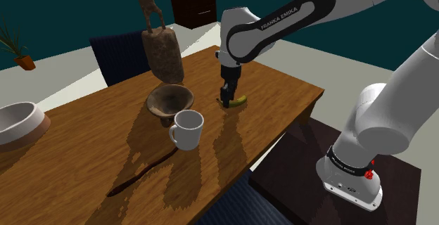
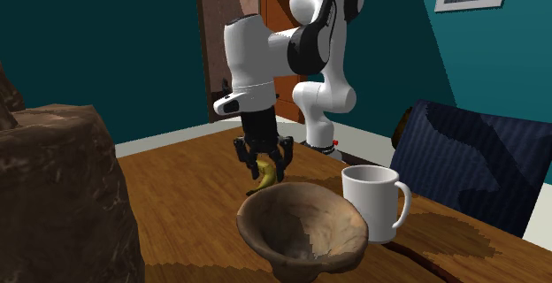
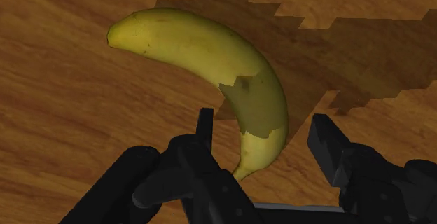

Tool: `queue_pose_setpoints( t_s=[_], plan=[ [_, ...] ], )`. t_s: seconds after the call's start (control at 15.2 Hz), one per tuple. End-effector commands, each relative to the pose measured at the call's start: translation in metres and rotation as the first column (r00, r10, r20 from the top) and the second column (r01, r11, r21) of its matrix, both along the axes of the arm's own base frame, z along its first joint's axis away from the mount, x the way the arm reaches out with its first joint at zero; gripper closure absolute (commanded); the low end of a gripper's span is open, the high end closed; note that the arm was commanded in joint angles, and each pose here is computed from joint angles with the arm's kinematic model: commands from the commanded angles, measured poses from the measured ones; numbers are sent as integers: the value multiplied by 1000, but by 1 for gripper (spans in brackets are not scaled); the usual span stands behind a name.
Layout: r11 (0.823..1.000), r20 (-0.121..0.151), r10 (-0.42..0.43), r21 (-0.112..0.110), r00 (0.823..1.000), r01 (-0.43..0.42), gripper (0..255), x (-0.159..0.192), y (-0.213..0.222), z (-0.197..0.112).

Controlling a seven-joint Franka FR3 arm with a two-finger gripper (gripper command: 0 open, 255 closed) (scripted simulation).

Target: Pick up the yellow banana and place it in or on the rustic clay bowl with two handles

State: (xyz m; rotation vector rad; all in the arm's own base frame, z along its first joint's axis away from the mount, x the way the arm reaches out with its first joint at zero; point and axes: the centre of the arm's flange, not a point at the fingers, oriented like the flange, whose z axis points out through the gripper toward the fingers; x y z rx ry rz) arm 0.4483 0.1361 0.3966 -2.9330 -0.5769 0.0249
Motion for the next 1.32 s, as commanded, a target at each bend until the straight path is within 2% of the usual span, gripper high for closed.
queue_pose_setpoints(
  t_s=[0.0,0.53,1.25],
  plan=[
    [1000,0,0,0,1000,0,255,0,0,0],
    [1000,0,0,0,1000,0,255,0,0,0],
    [1000,0,0,0,1000,0,255,0,0,58]
  ],
)
